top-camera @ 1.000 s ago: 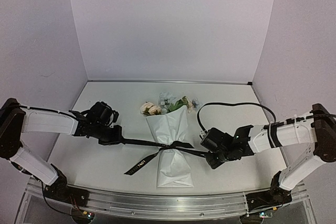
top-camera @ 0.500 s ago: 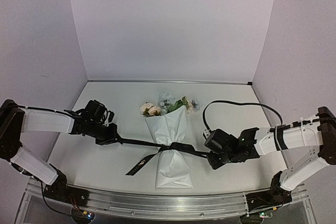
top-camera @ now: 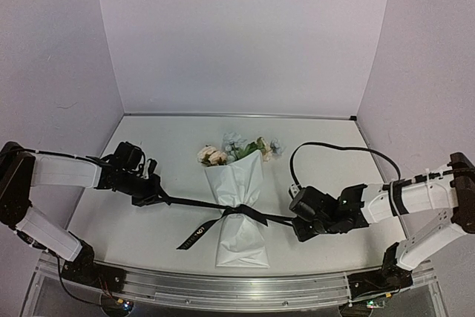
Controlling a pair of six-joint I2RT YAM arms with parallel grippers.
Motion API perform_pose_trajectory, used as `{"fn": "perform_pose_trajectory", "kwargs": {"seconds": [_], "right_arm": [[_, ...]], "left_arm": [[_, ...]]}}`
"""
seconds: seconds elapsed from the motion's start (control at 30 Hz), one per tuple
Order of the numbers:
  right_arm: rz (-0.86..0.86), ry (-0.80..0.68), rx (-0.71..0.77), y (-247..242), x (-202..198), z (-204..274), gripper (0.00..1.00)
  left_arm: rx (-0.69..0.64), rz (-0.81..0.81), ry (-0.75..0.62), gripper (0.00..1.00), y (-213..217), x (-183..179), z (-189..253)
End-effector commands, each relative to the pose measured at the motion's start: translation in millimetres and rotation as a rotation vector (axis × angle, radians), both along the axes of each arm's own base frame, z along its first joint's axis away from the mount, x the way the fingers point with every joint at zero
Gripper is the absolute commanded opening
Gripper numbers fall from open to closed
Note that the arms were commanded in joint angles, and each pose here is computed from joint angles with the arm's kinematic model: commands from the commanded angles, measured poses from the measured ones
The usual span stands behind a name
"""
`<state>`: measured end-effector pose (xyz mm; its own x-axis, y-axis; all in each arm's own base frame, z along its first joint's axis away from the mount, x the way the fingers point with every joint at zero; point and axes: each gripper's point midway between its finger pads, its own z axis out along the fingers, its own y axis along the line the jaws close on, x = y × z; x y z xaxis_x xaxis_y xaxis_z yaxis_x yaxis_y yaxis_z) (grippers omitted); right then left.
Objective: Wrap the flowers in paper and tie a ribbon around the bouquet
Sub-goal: Tie the half-tied ribbon around the folded bouquet.
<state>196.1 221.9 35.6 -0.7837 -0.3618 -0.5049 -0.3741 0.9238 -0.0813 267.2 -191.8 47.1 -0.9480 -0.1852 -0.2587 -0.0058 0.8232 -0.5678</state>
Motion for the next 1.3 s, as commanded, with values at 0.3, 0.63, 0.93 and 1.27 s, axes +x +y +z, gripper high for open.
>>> {"fn": "perform_pose_trajectory", "kwargs": {"seconds": [0.3, 0.63, 0.93, 1.27], "right_arm": [[-0.060, 0.035, -0.355, -83.6, -27.6, -15.7, 0.00], [0.069, 0.165, -0.177, -20.1, -39.9, -9.9, 0.19], [0.162, 0.164, -0.110, -0.8, -40.8, 34.5, 0.54], [0.197, 0.174, -0.097, 2.6, -40.3, 71.8, 0.65]], "left_arm": [[0.168, 0.159, -0.036, 0.00, 58.4, 20.7, -10.5], [0.047, 0.008, -0.148, 0.00, 23.9, 30.8, 27.6], [0.068, -0.050, -0.234, 0.49, 6.3, 34.7, 55.8], [0.053, -0.181, -0.293, 0.67, -48.3, 6.2, 85.4]]}}
